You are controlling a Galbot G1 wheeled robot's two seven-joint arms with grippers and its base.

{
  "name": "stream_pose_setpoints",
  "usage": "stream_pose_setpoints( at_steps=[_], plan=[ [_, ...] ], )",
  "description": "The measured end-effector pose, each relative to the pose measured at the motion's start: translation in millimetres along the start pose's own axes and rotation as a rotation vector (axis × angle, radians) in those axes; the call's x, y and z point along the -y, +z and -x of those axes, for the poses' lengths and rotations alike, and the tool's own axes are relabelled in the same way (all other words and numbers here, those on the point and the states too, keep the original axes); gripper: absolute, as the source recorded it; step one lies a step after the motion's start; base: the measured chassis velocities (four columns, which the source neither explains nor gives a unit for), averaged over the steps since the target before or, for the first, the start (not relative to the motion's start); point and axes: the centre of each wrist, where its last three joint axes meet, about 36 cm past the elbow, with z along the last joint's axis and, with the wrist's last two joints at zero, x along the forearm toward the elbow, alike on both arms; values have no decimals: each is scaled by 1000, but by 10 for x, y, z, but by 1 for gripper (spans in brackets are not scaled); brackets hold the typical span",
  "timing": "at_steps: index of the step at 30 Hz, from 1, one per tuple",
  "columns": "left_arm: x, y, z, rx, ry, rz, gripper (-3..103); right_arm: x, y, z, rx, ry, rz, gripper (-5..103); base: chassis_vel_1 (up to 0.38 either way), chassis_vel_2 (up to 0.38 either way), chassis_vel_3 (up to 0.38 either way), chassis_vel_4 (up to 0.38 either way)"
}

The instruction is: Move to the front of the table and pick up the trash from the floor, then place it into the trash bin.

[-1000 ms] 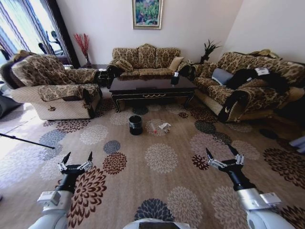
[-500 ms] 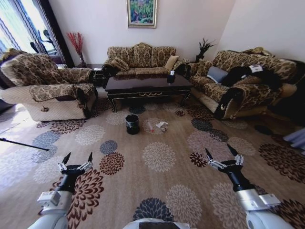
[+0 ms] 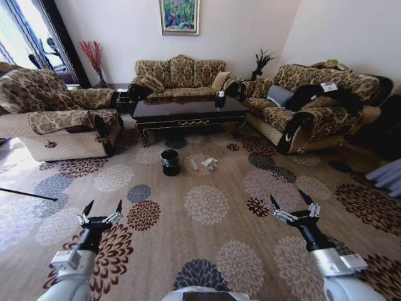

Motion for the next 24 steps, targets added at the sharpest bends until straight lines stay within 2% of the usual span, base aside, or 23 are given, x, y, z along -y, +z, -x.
stream_pose_setpoints(
  at_steps=[24],
  plan=[
    [2, 61, 58, -3, 2, -5, 100, 22, 69, 33, -6, 7, 2, 100, 0, 0, 0, 0]
  ],
)
